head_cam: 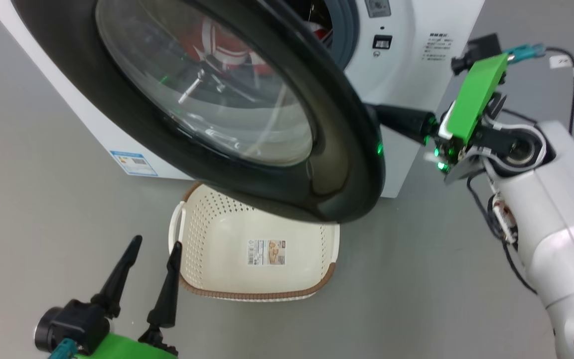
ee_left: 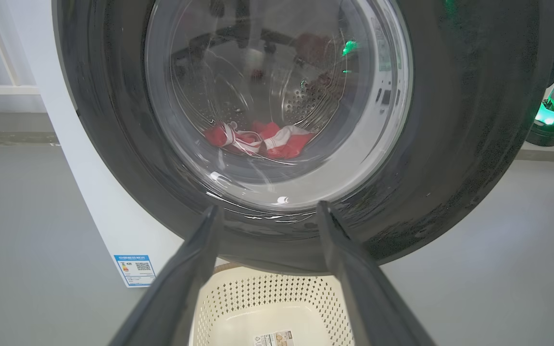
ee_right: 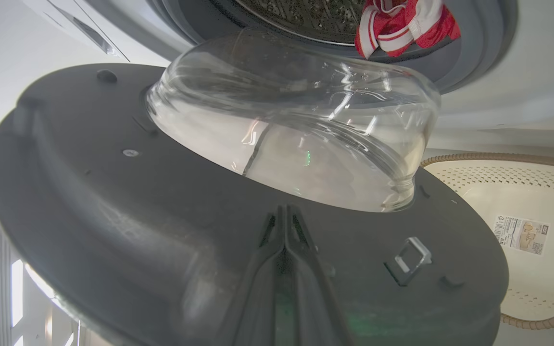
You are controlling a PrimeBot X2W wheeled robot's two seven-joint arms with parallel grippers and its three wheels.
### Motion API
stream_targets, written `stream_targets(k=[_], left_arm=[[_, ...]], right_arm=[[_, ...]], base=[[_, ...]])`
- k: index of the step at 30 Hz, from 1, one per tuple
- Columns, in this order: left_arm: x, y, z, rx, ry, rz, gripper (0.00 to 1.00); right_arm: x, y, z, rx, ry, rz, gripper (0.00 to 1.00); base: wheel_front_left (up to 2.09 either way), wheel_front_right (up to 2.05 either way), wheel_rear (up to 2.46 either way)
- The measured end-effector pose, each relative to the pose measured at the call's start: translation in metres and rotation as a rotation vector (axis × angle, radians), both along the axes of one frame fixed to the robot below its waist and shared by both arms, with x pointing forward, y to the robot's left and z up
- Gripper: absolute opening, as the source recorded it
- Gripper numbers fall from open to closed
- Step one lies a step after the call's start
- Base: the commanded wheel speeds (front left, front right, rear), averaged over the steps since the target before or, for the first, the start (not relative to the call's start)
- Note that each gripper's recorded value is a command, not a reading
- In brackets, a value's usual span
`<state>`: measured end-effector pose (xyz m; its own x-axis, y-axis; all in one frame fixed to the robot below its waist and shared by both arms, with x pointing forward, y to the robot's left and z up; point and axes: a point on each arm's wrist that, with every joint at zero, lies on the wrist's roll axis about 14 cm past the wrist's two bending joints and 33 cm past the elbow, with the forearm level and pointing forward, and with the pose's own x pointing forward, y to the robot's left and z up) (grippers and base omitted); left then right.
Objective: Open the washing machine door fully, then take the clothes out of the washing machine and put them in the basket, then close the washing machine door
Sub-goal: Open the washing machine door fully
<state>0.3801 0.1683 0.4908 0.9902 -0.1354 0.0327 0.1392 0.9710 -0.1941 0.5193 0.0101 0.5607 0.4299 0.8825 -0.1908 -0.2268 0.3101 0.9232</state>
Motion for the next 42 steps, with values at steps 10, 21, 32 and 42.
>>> stream_targets(k=[10,21,32,42], left_arm=[[-0.019,-0.003,0.008,0.0,-0.022,0.009,1.0],[-0.042,0.009,0.009,0.004,-0.022,0.058,1.0],[-0.068,0.04,0.008,0.014,-0.021,0.174,1.0],[-0.095,0.065,0.005,0.006,-0.01,0.286,1.0]], right_arm=[[-0.061,0.023,-0.005,-0.011,-0.031,0.146,0.0],[-0.117,0.058,-0.005,0.016,-0.054,0.298,0.0],[-0.162,0.098,-0.008,0.036,-0.048,0.449,0.0],[-0.192,0.133,-0.002,0.052,-0.064,0.583,0.0]], base=[[0.0,0.0,0.0],[0.0,0.0,0.0],[0.0,0.0,0.0],[0.0,0.0,0.0]])
